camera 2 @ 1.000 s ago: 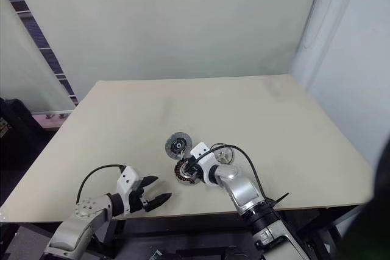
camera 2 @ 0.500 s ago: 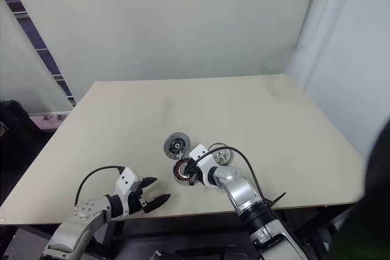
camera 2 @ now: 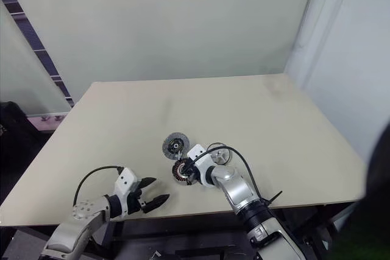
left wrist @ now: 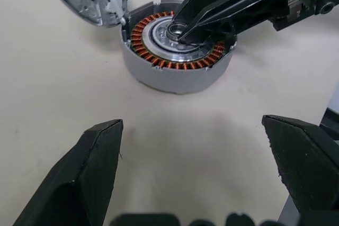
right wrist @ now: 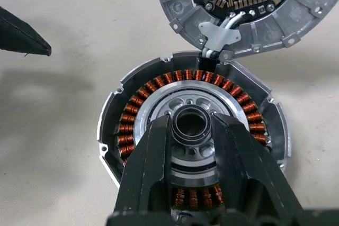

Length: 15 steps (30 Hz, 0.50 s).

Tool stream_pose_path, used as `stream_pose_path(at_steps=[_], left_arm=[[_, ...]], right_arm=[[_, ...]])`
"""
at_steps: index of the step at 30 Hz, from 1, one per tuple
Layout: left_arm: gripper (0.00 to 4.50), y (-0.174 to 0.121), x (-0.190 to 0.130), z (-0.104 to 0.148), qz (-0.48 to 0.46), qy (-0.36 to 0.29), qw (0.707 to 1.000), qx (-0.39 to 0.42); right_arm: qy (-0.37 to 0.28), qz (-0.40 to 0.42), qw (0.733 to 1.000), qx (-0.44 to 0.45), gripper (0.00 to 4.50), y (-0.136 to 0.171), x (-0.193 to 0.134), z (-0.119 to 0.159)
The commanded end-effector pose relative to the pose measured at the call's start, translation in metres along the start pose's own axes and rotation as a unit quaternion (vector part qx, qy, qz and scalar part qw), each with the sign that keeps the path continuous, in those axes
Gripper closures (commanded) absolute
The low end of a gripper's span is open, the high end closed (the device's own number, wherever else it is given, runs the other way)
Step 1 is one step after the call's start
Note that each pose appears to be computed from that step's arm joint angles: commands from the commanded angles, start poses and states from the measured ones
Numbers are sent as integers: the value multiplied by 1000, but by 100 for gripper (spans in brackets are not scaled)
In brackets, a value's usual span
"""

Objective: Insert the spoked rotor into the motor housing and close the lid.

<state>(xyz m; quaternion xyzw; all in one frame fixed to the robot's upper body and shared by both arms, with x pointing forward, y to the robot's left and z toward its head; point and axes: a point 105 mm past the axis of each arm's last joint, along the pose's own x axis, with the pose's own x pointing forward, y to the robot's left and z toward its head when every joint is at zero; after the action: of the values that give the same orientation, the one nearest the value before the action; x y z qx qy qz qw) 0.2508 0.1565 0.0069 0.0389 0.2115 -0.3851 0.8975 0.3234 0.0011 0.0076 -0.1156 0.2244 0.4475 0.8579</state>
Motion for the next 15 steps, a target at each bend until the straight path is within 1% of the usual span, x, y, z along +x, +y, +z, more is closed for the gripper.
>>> stream_pose_path(at_steps=[1,15], left_arm=[[0,5,-5,17,12,-24,999,24],[0,6,-4,19,12,-28,999,25]], right_arm=[[-20,0,1000,-17,370,-1,1,15],[-6,-2,1000,-24,370,-4,2,9]])
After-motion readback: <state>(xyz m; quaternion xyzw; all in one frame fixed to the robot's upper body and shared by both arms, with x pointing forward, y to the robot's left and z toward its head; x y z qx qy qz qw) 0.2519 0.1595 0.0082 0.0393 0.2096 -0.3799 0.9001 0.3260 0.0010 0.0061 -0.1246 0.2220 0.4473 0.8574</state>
